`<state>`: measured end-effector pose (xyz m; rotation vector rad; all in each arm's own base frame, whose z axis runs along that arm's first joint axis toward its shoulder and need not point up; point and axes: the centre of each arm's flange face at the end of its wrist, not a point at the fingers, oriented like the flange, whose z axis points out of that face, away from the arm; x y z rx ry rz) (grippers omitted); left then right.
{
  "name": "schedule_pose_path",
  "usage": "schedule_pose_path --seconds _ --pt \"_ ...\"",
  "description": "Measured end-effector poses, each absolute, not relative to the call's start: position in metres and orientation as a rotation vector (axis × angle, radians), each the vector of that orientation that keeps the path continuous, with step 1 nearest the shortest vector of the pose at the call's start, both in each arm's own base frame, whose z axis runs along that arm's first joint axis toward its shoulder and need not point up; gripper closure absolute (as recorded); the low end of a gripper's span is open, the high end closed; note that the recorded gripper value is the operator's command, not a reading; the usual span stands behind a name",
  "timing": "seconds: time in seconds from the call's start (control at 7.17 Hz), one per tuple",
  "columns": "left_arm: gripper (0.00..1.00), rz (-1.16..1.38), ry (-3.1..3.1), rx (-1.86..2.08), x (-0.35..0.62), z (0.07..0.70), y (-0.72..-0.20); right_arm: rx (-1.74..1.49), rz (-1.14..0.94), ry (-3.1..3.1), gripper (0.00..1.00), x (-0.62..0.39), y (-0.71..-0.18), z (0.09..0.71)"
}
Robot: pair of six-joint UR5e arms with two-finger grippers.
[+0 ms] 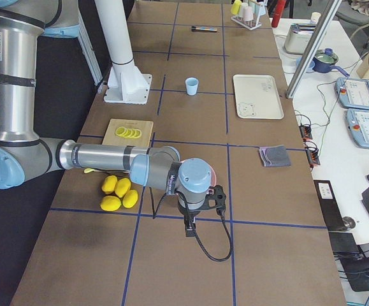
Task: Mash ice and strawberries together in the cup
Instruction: 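Open the left gripper to release the muddler and lift away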
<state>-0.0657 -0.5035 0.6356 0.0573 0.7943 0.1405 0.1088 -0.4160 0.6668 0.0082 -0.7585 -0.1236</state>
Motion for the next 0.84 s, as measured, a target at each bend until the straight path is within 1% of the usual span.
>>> schedule_pose_path --seconds 0.84 --pt "0.0 0.137 0.796 0.049 -0.0655 0.6401 -0.4985 0.007 -0.122 -0.759 0.0 0.1087 -0.416 0.667"
